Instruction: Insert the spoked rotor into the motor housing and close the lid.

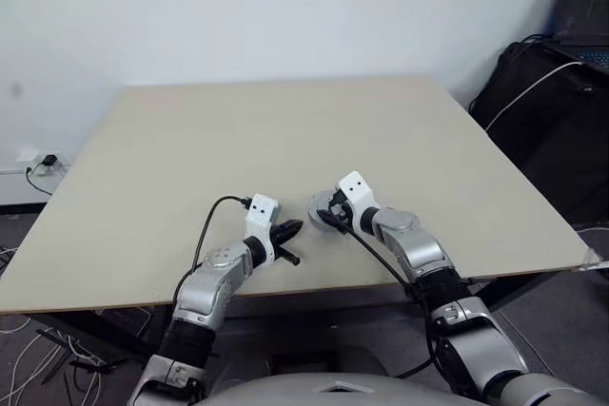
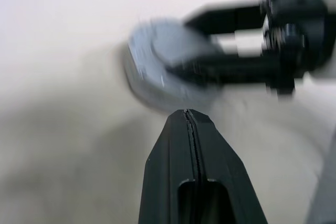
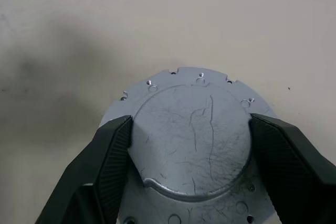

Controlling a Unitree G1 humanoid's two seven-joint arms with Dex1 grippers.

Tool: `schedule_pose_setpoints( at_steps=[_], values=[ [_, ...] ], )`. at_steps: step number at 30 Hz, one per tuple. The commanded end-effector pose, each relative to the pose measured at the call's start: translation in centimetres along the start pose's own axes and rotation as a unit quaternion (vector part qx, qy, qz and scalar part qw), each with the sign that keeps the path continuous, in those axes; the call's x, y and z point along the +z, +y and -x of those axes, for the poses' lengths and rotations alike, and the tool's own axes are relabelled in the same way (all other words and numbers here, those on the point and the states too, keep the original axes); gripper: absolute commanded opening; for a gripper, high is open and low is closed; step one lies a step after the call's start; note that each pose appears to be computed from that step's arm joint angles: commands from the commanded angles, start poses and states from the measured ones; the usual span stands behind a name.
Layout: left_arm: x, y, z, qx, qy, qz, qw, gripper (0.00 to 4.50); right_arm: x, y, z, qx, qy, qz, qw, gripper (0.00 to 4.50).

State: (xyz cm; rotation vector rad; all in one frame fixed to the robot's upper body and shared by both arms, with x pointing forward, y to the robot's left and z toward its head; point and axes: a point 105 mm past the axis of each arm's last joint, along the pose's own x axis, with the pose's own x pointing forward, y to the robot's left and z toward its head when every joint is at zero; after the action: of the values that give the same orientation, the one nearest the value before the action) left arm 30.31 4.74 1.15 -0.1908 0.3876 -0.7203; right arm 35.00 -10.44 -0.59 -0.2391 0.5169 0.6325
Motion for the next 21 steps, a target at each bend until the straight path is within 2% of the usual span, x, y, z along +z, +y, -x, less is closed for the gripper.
schedule_pose_setpoints(
  at_steps=[1,8,13,21],
  values=[
    [2.3,1.2,-1.0,0.018,-0.030,-0.021,0.999,0.00,-1.8,-0.5,0.2,-0.012,0.040,0.002,0.999,3.18],
    [2.6,1.9,-3.7,0.005,0.006,0.026,1.000,0.00,-1.6,-0.4,0.3,-0.014,0.039,0.000,0.999,3.18],
    [2.8,1.4,-5.1,-0.026,0.034,0.028,0.999,0.00,-1.6,-0.4,0.4,-0.016,0.036,0.000,0.999,3.18],
    [2.1,1.8,-6.3,-0.013,0.074,0.034,0.997,0.00,-1.5,-0.4,0.7,-0.019,0.034,0.000,0.999,3.18]
  ],
)
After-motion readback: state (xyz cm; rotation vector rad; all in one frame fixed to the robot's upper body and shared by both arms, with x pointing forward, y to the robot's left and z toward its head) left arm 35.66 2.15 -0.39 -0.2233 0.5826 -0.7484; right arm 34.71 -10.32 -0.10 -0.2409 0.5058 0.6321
